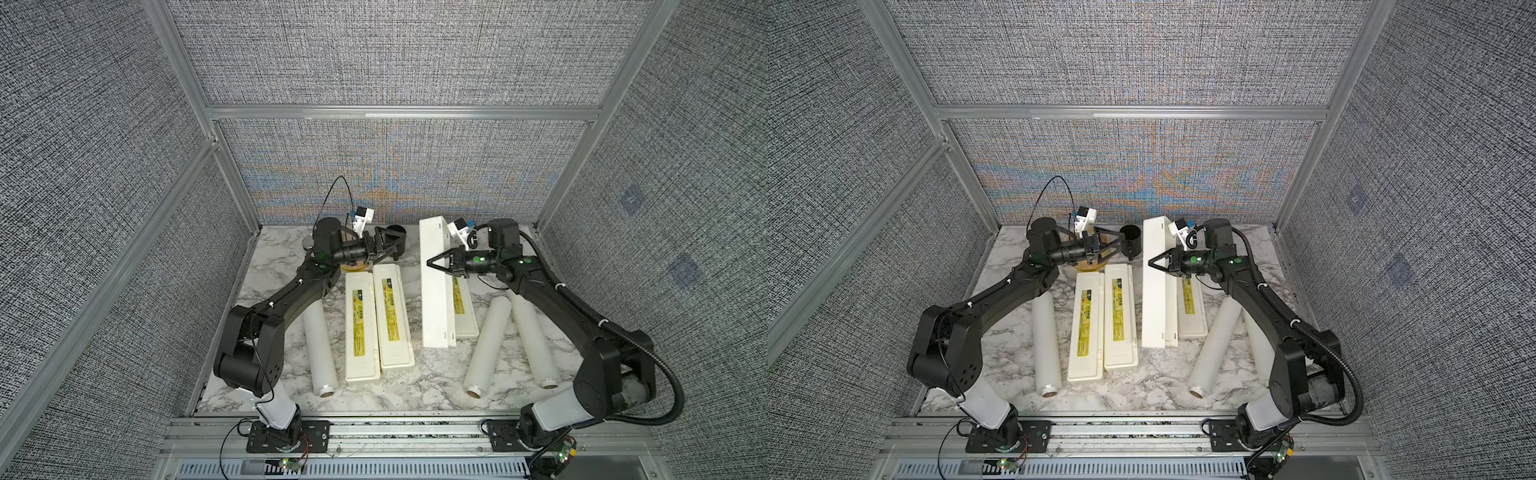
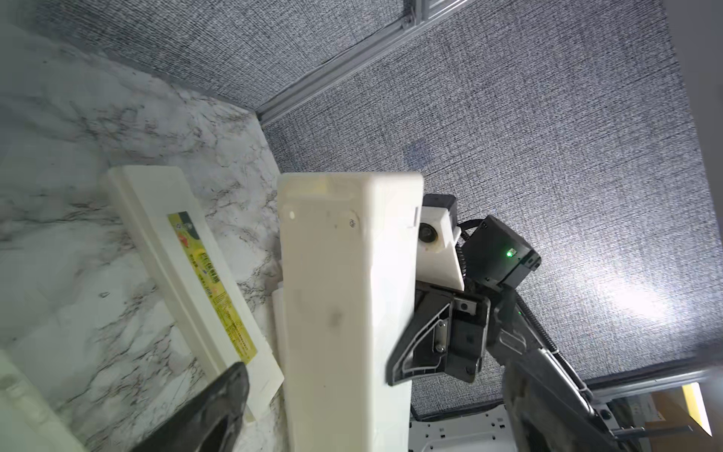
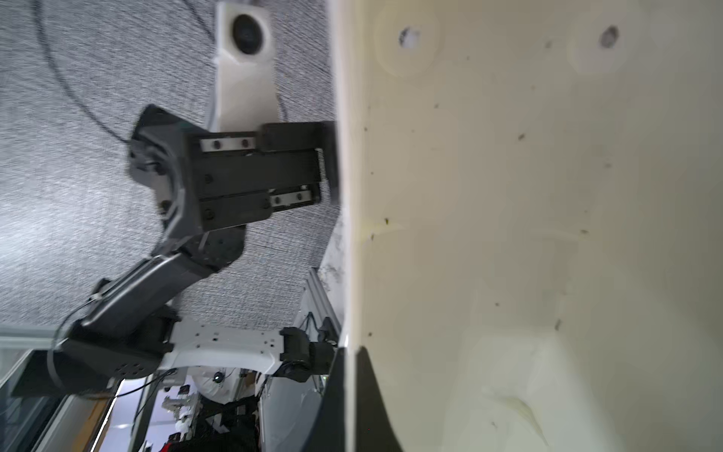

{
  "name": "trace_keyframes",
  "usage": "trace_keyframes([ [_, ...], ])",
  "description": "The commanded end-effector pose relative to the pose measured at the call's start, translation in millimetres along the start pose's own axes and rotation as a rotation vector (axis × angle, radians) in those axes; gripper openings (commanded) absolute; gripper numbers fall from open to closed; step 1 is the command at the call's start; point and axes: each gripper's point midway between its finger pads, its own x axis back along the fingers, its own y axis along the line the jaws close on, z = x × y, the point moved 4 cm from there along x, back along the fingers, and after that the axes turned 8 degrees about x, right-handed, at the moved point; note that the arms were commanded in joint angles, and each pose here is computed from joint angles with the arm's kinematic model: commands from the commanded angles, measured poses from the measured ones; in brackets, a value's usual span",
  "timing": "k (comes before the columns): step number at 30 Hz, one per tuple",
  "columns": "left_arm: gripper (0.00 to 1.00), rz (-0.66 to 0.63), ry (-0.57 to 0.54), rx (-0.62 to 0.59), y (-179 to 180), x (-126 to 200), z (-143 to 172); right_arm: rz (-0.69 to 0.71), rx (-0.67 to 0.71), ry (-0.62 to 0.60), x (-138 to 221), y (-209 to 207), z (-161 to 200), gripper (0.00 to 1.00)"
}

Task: Put plastic wrap rolls into dispensers
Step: Place the plastic wrap cutting box at the center of the board.

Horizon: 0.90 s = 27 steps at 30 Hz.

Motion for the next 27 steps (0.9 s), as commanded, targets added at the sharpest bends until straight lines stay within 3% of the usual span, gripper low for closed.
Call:
trace_keyframes([
  [1,1.0,-0.132,-0.005,-0.024,20.3,9.6,8.8,0.267,-0.033,0.108,-10.2,-38.5,22.0,0.0],
  [10,1.0,-0.443,-0.036,-0.098,45.4,48.9,31.2,0.66,-0.025,0.264,-68.2,-91.4,37.3,0.01],
  [14,1.0,-0.487,-0.087,-0.067,56.2,70.2,33.6,0.803,-0.034,0.286,-82.7,-113.9,40.4,0.01],
  [20,1.0,-0.534,-0.139,-0.017,73.6,94.9,38.1,0.876,-0.053,0.341,-103.8,-136.5,47.5,0.03],
  [23,1.0,-0.575,-0.156,0.006,82.4,104.5,40.4,0.878,-0.055,0.353,-109.5,-139.0,49.8,0.1],
  [27,1.0,-0.665,-0.17,0.06,96.4,117.2,45.4,0.849,-0.039,0.364,-109.2,-130.8,50.8,0.32],
])
